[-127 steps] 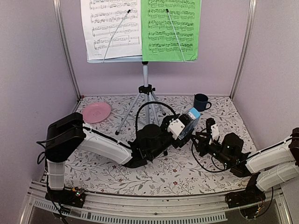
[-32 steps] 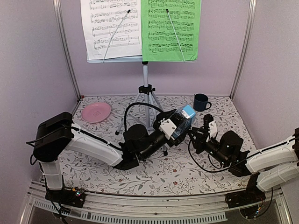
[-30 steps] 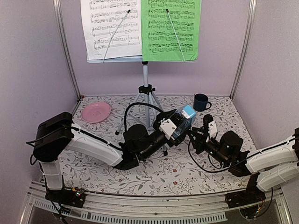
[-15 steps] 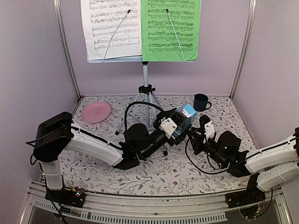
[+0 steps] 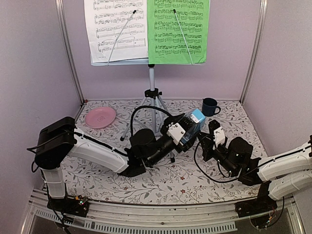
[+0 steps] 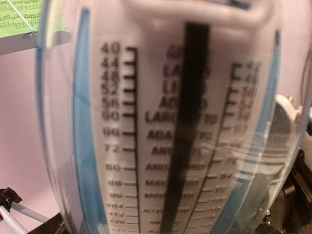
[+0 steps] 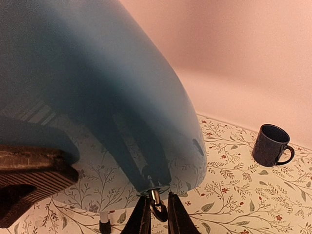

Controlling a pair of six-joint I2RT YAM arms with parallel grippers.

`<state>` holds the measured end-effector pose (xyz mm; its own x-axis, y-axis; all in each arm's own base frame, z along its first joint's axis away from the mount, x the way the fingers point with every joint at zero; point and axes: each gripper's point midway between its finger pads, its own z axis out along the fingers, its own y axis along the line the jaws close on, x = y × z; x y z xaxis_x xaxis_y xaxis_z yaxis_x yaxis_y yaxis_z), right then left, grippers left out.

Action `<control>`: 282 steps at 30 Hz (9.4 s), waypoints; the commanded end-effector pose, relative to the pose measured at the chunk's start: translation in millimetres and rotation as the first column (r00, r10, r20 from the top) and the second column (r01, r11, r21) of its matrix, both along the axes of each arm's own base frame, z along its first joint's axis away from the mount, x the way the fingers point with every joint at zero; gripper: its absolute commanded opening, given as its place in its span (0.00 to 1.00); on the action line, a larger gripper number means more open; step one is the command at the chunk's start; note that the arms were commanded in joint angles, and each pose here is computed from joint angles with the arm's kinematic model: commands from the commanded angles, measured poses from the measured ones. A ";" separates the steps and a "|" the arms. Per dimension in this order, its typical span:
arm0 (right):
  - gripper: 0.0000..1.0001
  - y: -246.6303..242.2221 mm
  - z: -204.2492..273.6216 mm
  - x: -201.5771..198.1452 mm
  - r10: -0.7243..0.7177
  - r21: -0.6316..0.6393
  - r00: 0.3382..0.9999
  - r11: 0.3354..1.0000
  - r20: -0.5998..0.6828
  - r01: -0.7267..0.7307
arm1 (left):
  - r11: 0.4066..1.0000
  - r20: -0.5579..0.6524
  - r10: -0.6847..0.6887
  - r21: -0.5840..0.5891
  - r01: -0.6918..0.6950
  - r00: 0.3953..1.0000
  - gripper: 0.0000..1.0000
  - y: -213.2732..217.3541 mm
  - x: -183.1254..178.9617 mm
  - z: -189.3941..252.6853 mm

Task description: Set up the instrument practice props

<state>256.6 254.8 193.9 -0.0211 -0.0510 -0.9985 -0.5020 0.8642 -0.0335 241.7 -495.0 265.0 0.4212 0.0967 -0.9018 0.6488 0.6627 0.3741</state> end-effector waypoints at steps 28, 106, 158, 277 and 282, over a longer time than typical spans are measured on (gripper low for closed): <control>0.00 -26.6 35.8 -3.7 0.055 0.379 0.998 0.925 -0.036 -0.037 | 0.985 0.105 -0.054 -0.159 0.071 0.993 0.21 22.2 -27.8 41.3; 0.99 150.1 59.9 38.5 0.559 0.316 0.765 0.824 -0.320 -0.470 | 0.986 -0.582 0.046 -0.105 -0.131 0.812 0.79 164.6 21.8 -116.2; 1.00 170.2 34.7 30.7 0.622 0.328 0.646 0.783 -0.442 -0.529 | 0.988 -0.673 0.013 0.122 0.094 0.739 0.54 196.6 -18.2 -197.0; 0.98 168.9 -4.2 28.1 0.654 0.507 0.500 0.756 -0.568 -0.413 | 0.979 -0.295 -0.196 -0.004 0.204 0.935 0.25 165.9 -9.2 -99.8; 0.98 176.9 -5.6 28.0 0.679 0.545 0.461 0.734 -0.572 -0.405 | 0.979 -0.299 -0.196 -0.005 0.203 0.934 0.24 166.3 -9.3 -101.7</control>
